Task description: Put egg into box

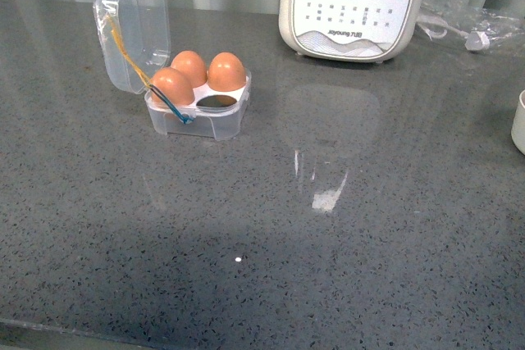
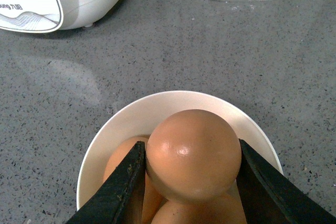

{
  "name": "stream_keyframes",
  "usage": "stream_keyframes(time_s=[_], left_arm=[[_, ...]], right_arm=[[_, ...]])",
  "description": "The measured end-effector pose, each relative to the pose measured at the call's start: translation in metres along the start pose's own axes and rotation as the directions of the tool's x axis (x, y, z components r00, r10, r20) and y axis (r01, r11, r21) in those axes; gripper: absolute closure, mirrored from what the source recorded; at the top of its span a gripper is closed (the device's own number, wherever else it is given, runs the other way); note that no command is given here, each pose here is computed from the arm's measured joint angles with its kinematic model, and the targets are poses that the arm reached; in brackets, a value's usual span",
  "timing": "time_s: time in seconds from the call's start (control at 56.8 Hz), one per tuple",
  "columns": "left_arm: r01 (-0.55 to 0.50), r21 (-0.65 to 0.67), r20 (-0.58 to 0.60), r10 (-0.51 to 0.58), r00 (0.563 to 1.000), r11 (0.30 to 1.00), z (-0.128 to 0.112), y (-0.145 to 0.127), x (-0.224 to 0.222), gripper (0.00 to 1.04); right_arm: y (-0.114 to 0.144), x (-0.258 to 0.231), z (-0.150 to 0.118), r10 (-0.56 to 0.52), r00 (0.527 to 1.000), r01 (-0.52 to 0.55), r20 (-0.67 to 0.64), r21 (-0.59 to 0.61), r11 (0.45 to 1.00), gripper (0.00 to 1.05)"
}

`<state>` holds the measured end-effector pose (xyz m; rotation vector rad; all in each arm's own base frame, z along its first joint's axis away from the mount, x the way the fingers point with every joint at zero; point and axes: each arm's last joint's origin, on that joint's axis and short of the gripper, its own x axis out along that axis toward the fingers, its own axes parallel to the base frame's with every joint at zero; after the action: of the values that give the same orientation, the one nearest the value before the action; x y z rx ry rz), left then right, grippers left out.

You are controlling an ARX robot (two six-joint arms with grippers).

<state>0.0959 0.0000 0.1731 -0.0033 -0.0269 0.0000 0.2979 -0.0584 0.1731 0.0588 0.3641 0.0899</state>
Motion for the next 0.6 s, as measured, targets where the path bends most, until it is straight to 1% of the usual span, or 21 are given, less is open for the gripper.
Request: stream_keyframes(time_s=[0.158, 0.282, 0.334, 0.405, 0.422, 0.51, 0.598], left_arm=[[0.000, 0.000, 0.000, 0.000, 1.000, 1.000, 0.000, 0.000, 0.000, 0.07], [0.000, 0.000, 0.000, 0.000, 1.000, 1.000, 0.000, 0.000, 0.000, 0.07], [0.000, 0.000, 0.000, 0.000, 1.000, 1.000, 0.000, 0.000, 0.000, 0.07], [0.000, 0.000, 0.000, 0.000, 1.000, 1.000, 0.000, 0.000, 0.000, 0.07], [0.000, 0.000, 0.000, 0.000, 1.000, 1.000, 0.000, 0.000, 0.000, 0.07], [0.000, 0.000, 0.000, 0.000, 1.000, 1.000, 0.000, 0.000, 0.000, 0.07], [0.000, 0.000, 0.000, 0.000, 1.000, 1.000, 0.000, 0.000, 0.000, 0.07]], right_arm=[[0.010, -0.008, 0.013, 0.016, 0.999, -0.015, 0.038, -0.019, 1.000, 0.63], [0.028, -0.013, 0.032, 0.065, 0.994, -0.061, 0.085, -0.042, 0.997, 0.63], [0.046, -0.011, 0.048, 0.118, 0.987, -0.111, 0.111, -0.068, 0.992, 0.63], [0.074, -0.005, 0.067, 0.205, 0.970, -0.192, 0.131, -0.105, 0.976, 0.63], [0.085, -0.003, 0.072, 0.238, 0.962, -0.224, 0.132, -0.118, 0.968, 0.63], [0.121, 0.010, 0.082, 0.358, 0.927, -0.340, 0.109, -0.155, 0.928, 0.63], [0.149, 0.023, 0.081, 0.443, 0.894, -0.427, 0.067, -0.172, 0.888, 0.63]])
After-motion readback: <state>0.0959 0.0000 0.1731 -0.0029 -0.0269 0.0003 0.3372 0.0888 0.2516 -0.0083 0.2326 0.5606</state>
